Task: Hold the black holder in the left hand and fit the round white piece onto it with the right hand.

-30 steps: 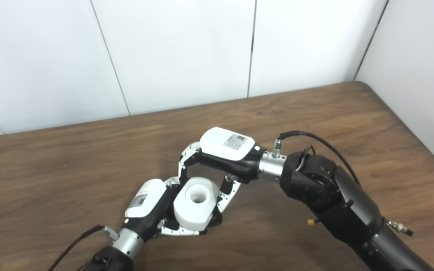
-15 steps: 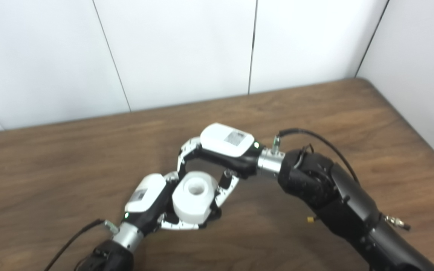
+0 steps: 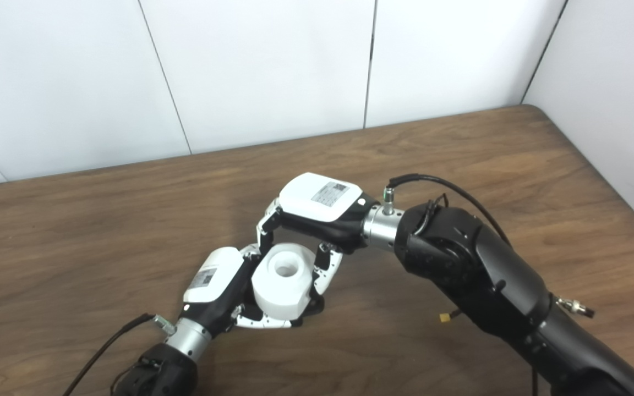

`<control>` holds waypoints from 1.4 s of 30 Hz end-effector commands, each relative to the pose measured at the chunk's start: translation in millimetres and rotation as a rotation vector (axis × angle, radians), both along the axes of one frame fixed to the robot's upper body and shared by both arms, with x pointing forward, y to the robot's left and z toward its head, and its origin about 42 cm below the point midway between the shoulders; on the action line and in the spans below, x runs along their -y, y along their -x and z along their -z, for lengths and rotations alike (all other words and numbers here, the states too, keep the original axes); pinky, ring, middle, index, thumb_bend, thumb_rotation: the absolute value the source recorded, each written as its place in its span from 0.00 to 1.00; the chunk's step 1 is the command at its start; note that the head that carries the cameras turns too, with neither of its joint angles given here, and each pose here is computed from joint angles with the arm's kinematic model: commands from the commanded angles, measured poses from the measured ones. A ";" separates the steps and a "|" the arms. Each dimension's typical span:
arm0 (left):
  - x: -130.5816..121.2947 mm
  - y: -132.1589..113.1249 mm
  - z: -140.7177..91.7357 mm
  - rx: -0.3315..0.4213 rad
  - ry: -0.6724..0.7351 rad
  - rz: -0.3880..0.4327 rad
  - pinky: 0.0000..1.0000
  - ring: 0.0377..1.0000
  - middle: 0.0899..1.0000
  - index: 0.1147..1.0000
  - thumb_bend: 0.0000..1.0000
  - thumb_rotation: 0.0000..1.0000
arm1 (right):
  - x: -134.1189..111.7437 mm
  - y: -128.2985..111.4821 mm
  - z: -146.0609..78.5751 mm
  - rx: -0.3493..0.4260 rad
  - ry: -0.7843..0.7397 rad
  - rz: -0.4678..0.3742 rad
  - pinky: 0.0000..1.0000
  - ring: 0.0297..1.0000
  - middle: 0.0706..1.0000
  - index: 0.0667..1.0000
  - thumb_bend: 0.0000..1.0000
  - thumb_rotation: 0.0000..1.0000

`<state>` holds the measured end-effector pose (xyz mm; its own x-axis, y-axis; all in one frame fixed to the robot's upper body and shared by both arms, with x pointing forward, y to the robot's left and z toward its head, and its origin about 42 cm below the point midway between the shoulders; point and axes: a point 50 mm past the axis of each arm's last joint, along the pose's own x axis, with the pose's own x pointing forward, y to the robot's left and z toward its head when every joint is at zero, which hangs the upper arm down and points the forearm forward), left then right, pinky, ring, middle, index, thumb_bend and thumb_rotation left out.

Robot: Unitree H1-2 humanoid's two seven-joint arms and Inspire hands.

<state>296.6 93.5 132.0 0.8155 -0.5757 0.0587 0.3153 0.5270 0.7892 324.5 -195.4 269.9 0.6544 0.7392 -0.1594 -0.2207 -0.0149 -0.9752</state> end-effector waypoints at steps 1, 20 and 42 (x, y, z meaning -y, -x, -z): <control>22.3 -1.3 -14.6 0.039 0.056 0.044 0.98 0.84 0.69 0.42 0.52 0.06 | -0.9 7.3 28.4 -0.110 0.129 0.006 0.67 0.75 0.63 0.44 0.52 0.13; 19.5 -3.3 -11.4 0.034 0.058 0.029 1.00 0.84 0.69 0.42 0.52 0.06 | 0.9 1.5 8.0 0.018 0.124 -0.016 0.60 0.70 0.62 0.44 0.52 0.13; 15.9 -6.6 -4.5 0.033 0.060 0.019 1.00 0.84 0.69 0.41 0.52 0.05 | 5.4 -2.9 -25.1 0.142 0.079 0.008 0.59 0.72 0.61 0.44 0.52 0.13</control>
<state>300.4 87.1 129.2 0.8217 -0.5640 0.0820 0.3022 0.5531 0.7763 324.0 -199.4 282.5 0.6671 0.7317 -0.1400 -0.1261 -0.0744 -0.9892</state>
